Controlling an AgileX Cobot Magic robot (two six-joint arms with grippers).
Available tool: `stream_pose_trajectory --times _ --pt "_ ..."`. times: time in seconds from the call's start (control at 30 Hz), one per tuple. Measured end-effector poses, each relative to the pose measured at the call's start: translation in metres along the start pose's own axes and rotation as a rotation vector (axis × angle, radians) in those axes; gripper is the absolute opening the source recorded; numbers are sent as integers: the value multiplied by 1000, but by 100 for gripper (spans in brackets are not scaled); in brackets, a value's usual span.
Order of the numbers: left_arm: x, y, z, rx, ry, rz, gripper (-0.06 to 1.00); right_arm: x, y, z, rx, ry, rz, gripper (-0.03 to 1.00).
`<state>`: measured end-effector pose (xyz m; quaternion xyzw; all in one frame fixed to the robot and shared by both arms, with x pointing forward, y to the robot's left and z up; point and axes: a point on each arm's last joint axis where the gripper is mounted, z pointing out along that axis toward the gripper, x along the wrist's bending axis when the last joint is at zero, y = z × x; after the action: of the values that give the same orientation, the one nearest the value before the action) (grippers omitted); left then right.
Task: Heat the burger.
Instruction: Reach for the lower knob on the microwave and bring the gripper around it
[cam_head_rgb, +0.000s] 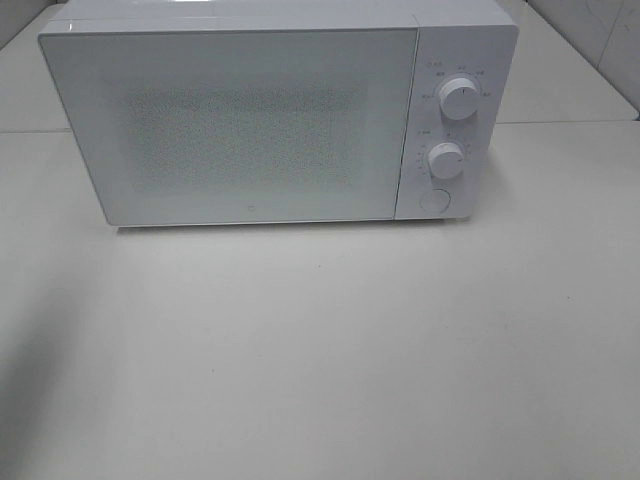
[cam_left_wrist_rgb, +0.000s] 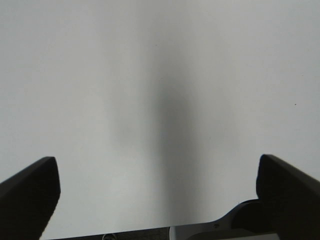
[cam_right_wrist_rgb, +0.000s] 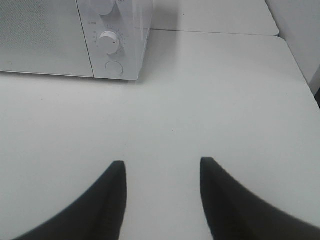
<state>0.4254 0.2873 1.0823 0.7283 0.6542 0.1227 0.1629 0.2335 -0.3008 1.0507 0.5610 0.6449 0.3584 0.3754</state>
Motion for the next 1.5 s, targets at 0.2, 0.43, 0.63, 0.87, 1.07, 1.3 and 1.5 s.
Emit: stream_pose_trajectory --times 0.2,0.43,0.63,0.87,1.07,1.3,1.5 --pt "4 -36 1 -19 -5 -55 99 0 0 0 0 0 0 49" --pt "-1 -84 -13 -140 -3 -63 99 0 0 0 0 0 0 49" --pt "-5 -115 -16 -229 0 -56 99 0 0 0 0 0 0 49" --pt "-8 -135 -22 -311 7 -47 99 0 0 0 0 0 0 49" --pt "-9 -153 -36 -457 37 -39 99 0 0 0 0 0 0 49" --pt "-12 -175 -49 -613 55 -36 99 0 0 0 0 0 0 49" --pt "-13 -189 -54 -704 64 -27 99 0 0 0 0 0 0 49"
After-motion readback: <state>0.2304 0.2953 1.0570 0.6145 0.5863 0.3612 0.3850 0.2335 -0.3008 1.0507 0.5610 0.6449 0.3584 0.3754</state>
